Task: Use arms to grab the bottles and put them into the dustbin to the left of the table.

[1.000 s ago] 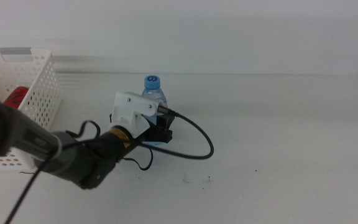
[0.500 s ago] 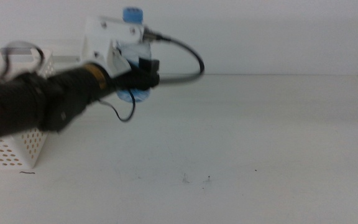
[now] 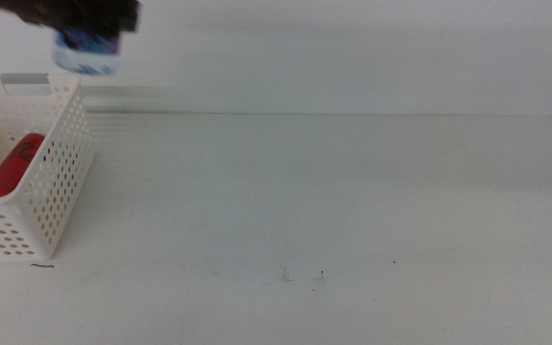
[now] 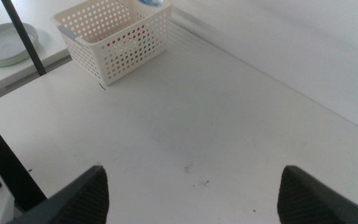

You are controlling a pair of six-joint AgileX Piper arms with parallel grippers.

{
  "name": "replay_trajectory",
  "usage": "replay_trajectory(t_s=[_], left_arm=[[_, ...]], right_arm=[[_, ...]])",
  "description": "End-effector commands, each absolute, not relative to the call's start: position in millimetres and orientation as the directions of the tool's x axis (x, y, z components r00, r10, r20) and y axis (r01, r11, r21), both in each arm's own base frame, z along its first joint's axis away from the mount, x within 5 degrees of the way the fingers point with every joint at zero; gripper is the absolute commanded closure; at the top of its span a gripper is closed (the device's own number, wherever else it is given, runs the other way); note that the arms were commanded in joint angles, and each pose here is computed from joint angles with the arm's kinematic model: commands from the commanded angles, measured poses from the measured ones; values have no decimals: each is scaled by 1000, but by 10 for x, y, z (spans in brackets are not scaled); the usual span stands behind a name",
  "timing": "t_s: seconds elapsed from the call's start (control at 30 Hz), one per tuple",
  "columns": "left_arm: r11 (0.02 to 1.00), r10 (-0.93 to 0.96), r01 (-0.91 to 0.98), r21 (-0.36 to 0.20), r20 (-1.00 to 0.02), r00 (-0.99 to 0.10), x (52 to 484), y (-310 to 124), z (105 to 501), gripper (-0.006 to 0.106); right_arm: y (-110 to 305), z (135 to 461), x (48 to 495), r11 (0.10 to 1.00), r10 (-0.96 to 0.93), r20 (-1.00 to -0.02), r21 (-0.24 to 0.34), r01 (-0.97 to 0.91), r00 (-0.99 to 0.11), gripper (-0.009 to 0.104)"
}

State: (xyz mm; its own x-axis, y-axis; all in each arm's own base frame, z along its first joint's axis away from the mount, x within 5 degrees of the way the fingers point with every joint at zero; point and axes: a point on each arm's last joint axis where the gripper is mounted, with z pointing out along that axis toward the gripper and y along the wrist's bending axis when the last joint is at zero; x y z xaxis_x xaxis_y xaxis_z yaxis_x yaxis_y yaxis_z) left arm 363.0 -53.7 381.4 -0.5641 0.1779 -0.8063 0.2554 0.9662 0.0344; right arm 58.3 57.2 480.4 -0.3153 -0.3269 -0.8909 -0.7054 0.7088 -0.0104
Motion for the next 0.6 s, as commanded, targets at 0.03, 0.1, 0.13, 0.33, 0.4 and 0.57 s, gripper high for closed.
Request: replay_trajectory(t_s=[0.03,0.1,0.13,0.33,0.4,0.57], left_arm=[[952,200,304,27,-806,-557,3628,-375,4149,94],[957,213,286,46,-779,-589,3671,-216,4183,96],[962,210,268,51,-762,-612,3692,-117,4184,97],[989,87,144,-21,-707,-702,3912,486,3988,102],[991,80,134,-28,-679,-730,3961,636,3864,102],[998,50,67,-6,-600,-799,4062,1042,3524,102]], right_arm=[[564,4829,567,708,-321,-899,-17,-706,-299,2],[564,4829,567,708,-321,-899,-17,-706,-299,2],[564,4829,567,708,-321,-899,-17,-706,-299,2],[564,4829,567,708,-321,-899,-17,-706,-299,2],[564,4829,567,708,-321,-899,-17,-706,-299,2],[564,4829,567,708,-321,-899,-17,-706,-299,2]])
